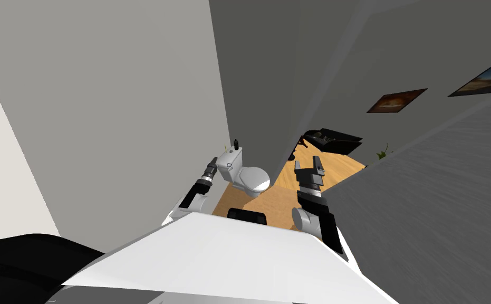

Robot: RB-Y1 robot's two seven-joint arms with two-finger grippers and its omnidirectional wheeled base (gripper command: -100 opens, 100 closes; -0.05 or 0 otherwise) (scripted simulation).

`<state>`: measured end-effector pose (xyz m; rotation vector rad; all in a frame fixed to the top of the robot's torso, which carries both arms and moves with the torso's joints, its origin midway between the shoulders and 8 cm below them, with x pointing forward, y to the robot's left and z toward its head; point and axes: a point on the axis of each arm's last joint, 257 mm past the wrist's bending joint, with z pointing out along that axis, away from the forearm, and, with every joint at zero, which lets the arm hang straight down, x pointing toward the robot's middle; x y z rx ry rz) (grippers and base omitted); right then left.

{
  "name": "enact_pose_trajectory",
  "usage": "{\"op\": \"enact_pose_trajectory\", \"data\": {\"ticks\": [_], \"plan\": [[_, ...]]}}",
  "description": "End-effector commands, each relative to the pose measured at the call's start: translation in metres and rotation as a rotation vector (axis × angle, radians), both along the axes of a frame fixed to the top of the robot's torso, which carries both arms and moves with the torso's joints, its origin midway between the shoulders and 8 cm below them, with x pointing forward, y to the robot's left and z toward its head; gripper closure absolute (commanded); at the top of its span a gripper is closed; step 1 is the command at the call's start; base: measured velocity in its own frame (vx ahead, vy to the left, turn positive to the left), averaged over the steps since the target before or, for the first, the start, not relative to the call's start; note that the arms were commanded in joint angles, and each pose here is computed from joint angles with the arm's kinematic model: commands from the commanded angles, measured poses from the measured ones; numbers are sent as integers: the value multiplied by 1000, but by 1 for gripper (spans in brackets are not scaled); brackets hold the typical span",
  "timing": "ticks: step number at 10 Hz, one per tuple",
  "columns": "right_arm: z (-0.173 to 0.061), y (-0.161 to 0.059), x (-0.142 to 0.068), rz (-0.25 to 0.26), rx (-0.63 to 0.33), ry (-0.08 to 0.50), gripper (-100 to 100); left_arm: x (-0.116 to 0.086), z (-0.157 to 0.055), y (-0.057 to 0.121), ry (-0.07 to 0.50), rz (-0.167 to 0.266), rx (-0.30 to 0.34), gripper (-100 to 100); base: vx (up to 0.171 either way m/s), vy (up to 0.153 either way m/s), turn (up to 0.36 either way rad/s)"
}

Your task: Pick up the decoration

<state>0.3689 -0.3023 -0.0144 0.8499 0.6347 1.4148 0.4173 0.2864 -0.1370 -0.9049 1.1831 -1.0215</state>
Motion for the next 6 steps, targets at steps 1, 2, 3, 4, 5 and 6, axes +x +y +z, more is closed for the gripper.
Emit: {"op": "enact_pose_trajectory", "data": {"ticks": [1, 2, 3, 4, 5, 6], "plan": [[0, 0, 0, 0, 0, 0, 0, 5, -25, 6, 72, 11, -2, -100, -32, -71, 6], [0, 0, 0, 0, 0, 0, 0, 7, -40, 8, 117, 17, -4, -100, -5, -53, 2], [0, 0, 0, 0, 0, 0, 0, 7, -41, 8, 121, 18, -4, -100, 10, -30, 2], [0, 0, 0, 0, 0, 0, 0, 8, -56, 10, 163, 23, -6, -100, 17, -24, -1], [0, 0, 0, 0, 0, 0, 0, 8, -68, 12, 198, 27, -8, -100, 28, -23, 4], [0, 0, 0, 0, 0, 0, 0, 9, -81, 13, 236, 31, -9, -100, 36, -18, 4]]}}
